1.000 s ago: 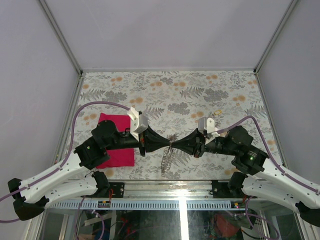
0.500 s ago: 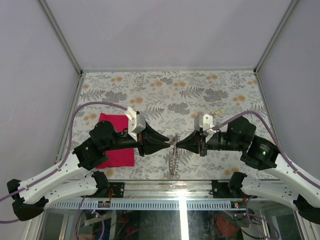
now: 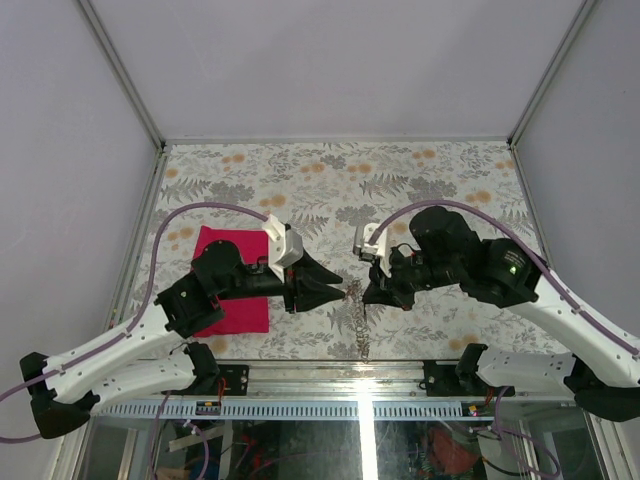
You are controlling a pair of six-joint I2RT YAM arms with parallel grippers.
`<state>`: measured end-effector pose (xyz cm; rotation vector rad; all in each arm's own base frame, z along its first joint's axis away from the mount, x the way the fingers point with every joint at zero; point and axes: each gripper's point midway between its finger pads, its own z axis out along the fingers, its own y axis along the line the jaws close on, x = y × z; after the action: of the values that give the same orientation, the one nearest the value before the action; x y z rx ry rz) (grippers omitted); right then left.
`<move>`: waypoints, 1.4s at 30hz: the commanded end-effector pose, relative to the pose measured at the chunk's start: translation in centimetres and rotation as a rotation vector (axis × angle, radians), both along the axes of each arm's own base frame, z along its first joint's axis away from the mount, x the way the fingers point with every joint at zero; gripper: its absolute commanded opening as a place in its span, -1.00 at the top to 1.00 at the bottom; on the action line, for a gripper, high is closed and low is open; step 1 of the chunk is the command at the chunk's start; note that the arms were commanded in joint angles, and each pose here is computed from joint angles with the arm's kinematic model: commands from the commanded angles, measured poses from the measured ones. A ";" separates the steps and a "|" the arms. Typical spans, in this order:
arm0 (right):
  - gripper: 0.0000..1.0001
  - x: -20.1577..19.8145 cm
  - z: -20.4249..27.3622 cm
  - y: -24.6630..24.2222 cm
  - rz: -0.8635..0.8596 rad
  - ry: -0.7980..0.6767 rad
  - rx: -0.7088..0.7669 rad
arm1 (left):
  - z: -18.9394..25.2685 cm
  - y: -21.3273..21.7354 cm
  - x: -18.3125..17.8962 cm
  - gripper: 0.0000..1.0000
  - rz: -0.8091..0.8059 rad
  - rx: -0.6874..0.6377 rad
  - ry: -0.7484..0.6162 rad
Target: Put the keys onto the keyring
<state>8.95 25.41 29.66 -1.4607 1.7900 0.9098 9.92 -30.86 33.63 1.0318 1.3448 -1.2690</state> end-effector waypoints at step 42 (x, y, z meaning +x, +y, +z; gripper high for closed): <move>1.00 -0.3 1.7 2.1 0.054 0.091 -0.034 | 0.1 -2.0 -0.8 0.54 -0.128 -0.010 -0.042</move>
<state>8.69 26.07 29.43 -1.5372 1.9384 0.9260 9.29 -32.71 30.06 1.1549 1.4075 -1.3336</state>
